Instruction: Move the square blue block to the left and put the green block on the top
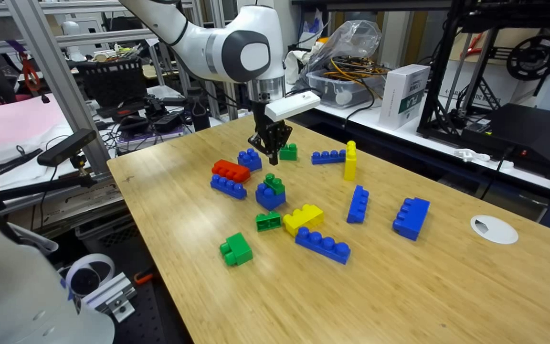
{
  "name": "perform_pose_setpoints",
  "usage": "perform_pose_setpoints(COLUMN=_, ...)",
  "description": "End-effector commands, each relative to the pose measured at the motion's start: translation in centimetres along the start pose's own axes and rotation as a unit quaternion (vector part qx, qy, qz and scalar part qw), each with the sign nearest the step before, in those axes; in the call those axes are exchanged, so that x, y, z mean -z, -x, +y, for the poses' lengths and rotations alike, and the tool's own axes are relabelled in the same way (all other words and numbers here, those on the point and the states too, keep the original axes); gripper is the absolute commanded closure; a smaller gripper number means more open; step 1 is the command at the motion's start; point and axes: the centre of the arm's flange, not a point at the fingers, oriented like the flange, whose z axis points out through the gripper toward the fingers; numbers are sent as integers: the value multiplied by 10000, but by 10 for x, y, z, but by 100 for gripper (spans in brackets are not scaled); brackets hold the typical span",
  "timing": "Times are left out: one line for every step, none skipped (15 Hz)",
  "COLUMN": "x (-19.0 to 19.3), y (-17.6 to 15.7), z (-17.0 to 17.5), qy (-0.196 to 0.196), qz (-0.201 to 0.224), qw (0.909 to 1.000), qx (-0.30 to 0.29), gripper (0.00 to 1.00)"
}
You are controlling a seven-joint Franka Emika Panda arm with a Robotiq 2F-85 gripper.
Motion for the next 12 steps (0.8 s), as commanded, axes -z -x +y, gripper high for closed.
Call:
perform_pose_setpoints(x=11, y=6, z=-4, qy=-222, qz=112, qw=9988, qx=-418, gripper=74)
perform_pose_setpoints(x=12, y=8, z=-6, qy=-269, qz=99, qw=9983, qx=-512, gripper=73)
perform_pose_setpoints(x=14, y=9, z=-7, qy=-309, qz=124, qw=9976, qx=-603, gripper=67)
perform_pose_setpoints(x=16, y=9, z=-8, qy=-366, qz=145, qw=9964, qx=-747, gripper=59)
perform_pose_setpoints(x=18, y=11, z=-9, qy=-415, qz=181, qw=9949, qx=-897, gripper=53)
perform_pose_setpoints(x=21, y=11, z=-10, qy=-502, qz=252, qw=9922, qx=-1112, gripper=45)
perform_pose_setpoints(x=23, y=12, z=-11, qy=-560, qz=322, qw=9889, qx=-1339, gripper=39)
perform_pose_setpoints(x=25, y=13, z=-12, qy=-631, qz=400, qw=9843, qx=-1600, gripper=31)
perform_pose_setpoints(x=27, y=12, z=-13, qy=-687, qz=506, qw=9785, qx=-1878, gripper=25)
perform_pose_setpoints(x=30, y=12, z=-13, qy=-743, qz=580, qw=9718, qx=-2161, gripper=17)
perform_pose_setpoints(x=32, y=13, z=-14, qy=-811, qz=627, qw=9645, qx=-2434, gripper=11)
perform_pose_setpoints(x=34, y=13, z=-15, qy=-847, qz=645, qw=9568, qx=-2707, gripper=3)
